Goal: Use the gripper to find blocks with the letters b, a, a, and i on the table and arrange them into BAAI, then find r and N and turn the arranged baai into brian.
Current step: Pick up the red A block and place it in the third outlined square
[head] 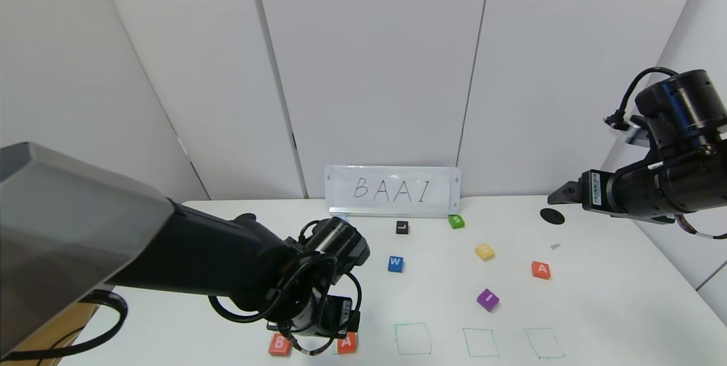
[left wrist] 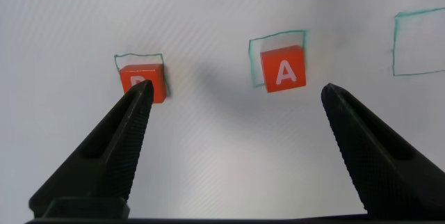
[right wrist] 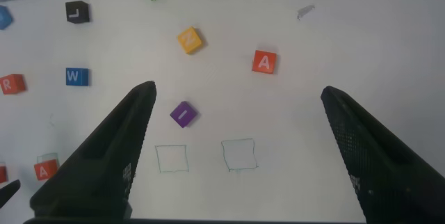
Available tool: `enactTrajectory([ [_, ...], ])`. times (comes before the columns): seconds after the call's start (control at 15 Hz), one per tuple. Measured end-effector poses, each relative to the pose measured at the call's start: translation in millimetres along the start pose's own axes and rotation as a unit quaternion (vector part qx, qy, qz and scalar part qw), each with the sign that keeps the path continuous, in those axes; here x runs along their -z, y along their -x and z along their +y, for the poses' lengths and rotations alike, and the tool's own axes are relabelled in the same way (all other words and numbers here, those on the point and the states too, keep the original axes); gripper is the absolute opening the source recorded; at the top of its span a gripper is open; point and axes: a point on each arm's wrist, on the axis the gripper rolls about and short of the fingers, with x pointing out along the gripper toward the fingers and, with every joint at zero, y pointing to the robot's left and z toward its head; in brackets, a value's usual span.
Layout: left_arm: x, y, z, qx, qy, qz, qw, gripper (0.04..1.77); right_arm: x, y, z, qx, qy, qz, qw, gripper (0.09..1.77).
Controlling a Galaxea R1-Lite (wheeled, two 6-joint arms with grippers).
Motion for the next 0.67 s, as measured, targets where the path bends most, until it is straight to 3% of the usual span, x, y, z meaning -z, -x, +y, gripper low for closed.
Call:
enactTrajectory([
  [0.4,1,88,32.7,0.037,-0.009,-0.077,0.9963,1.72,0,6,0,-0.004,0.000,-0.005,1.000,1.71],
  [0.67,10,154,68.8,0.066,-0.042,-0.170,0.9824,1.72,2,7,2,-0.006,0.003,-0.004,1.000,1.71],
])
